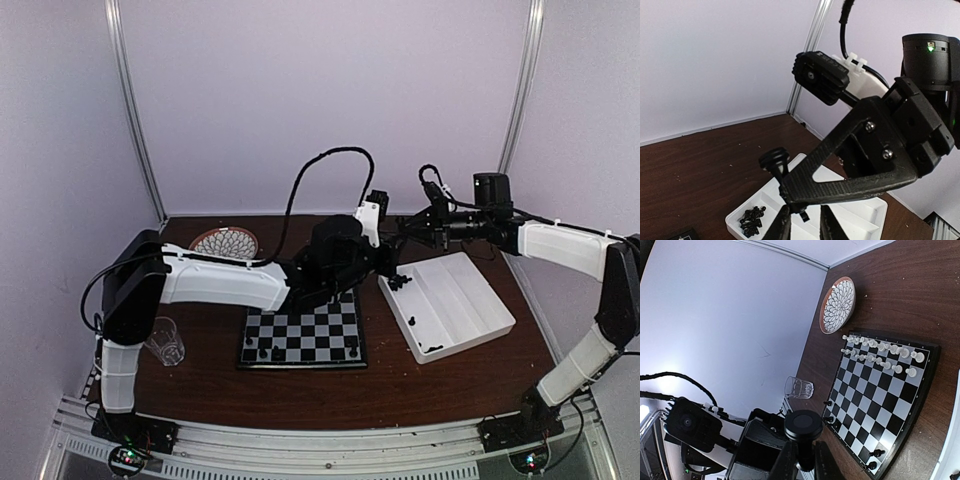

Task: Set up the chess pieces on the board
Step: Pass from the right arm to the left, then place the queen at d8.

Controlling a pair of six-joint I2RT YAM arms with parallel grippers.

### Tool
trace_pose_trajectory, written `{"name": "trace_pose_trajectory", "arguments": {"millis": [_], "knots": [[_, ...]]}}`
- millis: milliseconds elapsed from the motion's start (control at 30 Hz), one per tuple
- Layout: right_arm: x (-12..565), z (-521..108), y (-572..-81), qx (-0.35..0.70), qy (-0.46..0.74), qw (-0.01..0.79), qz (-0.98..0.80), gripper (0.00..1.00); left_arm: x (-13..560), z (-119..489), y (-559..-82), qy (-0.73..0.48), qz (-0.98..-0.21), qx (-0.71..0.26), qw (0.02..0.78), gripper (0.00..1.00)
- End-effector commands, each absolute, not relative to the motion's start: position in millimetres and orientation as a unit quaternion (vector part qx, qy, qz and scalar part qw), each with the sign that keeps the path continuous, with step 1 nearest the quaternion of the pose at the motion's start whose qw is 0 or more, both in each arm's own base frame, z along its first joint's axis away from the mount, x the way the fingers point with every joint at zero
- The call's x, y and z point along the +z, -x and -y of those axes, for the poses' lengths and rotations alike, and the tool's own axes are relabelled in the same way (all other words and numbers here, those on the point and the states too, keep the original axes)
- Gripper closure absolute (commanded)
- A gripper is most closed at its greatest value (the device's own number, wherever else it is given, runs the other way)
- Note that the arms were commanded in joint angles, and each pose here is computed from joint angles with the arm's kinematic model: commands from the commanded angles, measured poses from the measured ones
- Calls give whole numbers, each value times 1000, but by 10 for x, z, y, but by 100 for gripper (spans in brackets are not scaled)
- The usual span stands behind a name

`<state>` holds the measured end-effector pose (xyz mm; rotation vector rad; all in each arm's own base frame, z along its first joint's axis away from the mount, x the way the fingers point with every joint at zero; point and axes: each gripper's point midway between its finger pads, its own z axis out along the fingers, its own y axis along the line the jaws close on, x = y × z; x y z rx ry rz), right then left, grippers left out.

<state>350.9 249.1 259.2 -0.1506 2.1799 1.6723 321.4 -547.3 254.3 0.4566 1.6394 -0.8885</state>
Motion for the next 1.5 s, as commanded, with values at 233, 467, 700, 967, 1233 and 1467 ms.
{"name": "trace_pose_trajectory", "arguments": {"millis": [233, 467, 700, 967, 1233, 1467], "knots": [[2707, -2467, -3432, 606, 64, 205, -766, 86, 2646, 5499, -3315, -194, -690, -378, 586, 95], [2673, -2480, -3457, 604, 68, 202, -768, 81, 2667, 5493, -3297, -208, -687, -370, 589, 100], [2757, -2346, -3404, 580, 115, 214, -778, 46, 2666, 5237, -3260, -223, -700, -341, 586, 100], [2612, -1972, -3341, 498, 150, 250, -816, 42, 2375, 4633, -2779, -295, -800, -317, 415, 100], [2708, -1955, -3272, 476, 207, 296, -801, 42, 2119, 3998, -1845, -347, -873, -324, 115, 100], [2640, -1958, -3292, 481, 194, 291, -804, 42, 2164, 3620, -1644, -238, -906, -351, 4, 100]]}}
